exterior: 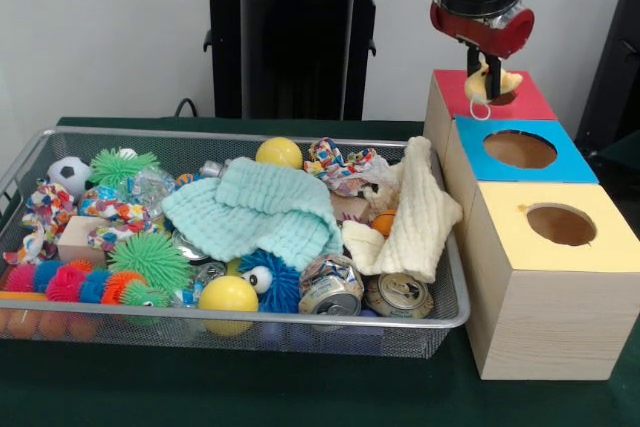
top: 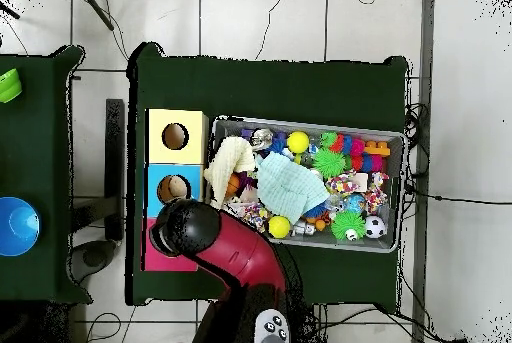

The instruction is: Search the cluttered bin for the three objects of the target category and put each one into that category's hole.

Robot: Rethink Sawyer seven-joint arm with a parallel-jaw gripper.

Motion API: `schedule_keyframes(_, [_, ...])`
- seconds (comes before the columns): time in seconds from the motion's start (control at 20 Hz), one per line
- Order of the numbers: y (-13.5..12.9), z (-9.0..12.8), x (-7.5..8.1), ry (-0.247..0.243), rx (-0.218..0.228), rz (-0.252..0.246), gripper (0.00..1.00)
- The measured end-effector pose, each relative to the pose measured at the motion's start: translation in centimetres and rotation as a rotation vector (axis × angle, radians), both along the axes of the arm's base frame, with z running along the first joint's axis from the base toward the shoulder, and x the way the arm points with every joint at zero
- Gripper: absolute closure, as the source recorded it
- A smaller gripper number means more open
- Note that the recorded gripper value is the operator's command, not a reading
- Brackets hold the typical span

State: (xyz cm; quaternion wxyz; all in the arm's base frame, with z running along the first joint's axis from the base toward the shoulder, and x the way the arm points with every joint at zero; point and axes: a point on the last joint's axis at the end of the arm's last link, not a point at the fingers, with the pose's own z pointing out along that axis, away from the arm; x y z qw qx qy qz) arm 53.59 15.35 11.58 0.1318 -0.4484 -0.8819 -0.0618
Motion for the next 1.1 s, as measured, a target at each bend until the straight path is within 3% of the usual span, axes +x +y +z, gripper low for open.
schedule_keyframes(0.15, [-0.2, -0.9, -0.9, 0.02, 0.016, -0.016, 1.0])
schedule_keyframes(0.45, [-1.9, -3.4, -1.7, 0.016, 0.026, -0.072, 1.0])
schedule_keyframes(0.6, [-2.2, -3.5, -1.7, 0.019, 0.048, -0.085, 1.0])
schedule_keyframes(0.75, [-2.5, -3.6, -1.7, 0.029, 0.083, -0.091, 1.0])
schedule_keyframes(1.1, [-2.4, -3.6, -1.7, 0.026, 0.096, -0.072, 1.0])
